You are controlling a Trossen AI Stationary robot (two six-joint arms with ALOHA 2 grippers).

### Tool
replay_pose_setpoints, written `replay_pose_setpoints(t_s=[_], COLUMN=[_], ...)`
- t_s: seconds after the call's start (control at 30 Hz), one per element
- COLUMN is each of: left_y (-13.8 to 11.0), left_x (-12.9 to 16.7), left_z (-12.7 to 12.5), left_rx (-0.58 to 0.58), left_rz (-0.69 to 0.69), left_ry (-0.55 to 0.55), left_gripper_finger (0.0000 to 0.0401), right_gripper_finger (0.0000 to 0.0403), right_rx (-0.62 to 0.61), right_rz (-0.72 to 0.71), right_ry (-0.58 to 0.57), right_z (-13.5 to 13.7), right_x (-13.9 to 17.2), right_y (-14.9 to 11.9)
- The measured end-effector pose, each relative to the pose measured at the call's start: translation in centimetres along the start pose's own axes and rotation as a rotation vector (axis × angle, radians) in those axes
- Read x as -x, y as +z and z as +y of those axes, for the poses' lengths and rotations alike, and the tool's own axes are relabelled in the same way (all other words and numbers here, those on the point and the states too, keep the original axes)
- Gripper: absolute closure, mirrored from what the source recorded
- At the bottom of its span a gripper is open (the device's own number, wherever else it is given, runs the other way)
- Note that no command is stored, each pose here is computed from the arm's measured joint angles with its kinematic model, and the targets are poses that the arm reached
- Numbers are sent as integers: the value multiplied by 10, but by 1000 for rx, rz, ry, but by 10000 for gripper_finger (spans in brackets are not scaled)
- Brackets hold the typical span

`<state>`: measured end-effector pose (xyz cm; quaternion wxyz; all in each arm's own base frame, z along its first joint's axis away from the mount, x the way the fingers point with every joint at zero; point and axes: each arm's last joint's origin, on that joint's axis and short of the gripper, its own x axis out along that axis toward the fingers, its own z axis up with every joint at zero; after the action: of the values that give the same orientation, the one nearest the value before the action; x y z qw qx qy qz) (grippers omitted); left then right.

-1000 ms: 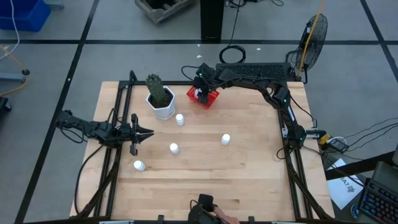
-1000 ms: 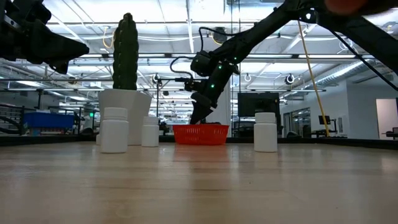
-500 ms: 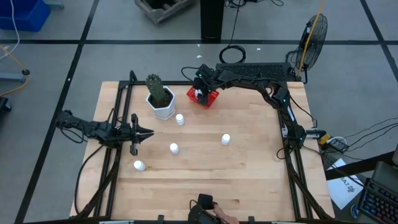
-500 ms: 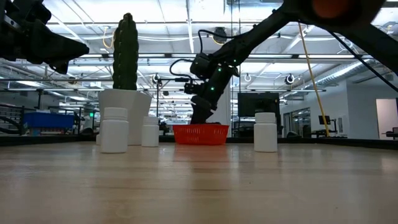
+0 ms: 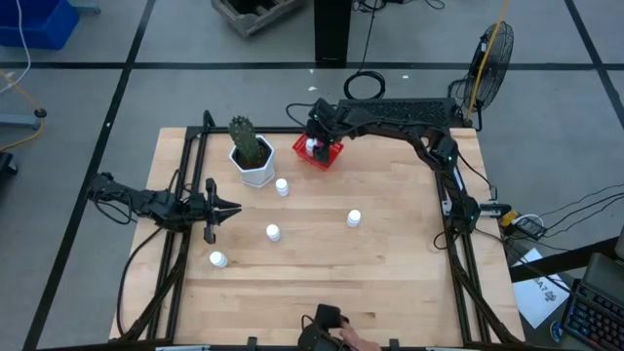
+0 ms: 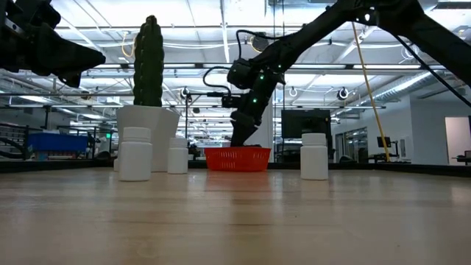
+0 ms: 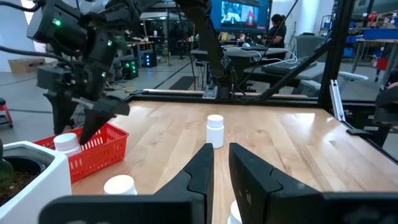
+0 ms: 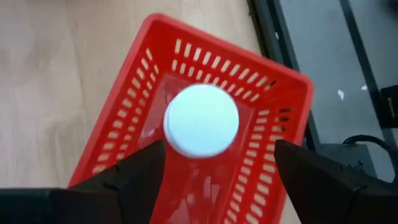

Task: Pick and place pill bottles into a basket
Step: Put the white pill bottle into the red bin

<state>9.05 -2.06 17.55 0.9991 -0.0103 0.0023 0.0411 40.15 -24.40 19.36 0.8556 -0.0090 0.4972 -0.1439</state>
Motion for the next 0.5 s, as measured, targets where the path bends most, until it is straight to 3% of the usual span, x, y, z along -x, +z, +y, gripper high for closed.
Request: replay_pose_setpoints(t_s=[0.3,0.5], left_y=[0,0], left_x=[0,0], left_z=[0,0], left_rx=[0,0], left_rz=[0,0], left_ry=[0,0], left_gripper_finger=[345,345], right_gripper_finger=[110,110], right_rx=[-16,-36], right_rz=[172,284], right_ry=[67,210], right_z=[11,47], right_x=[36,76], right_y=[-11,-13])
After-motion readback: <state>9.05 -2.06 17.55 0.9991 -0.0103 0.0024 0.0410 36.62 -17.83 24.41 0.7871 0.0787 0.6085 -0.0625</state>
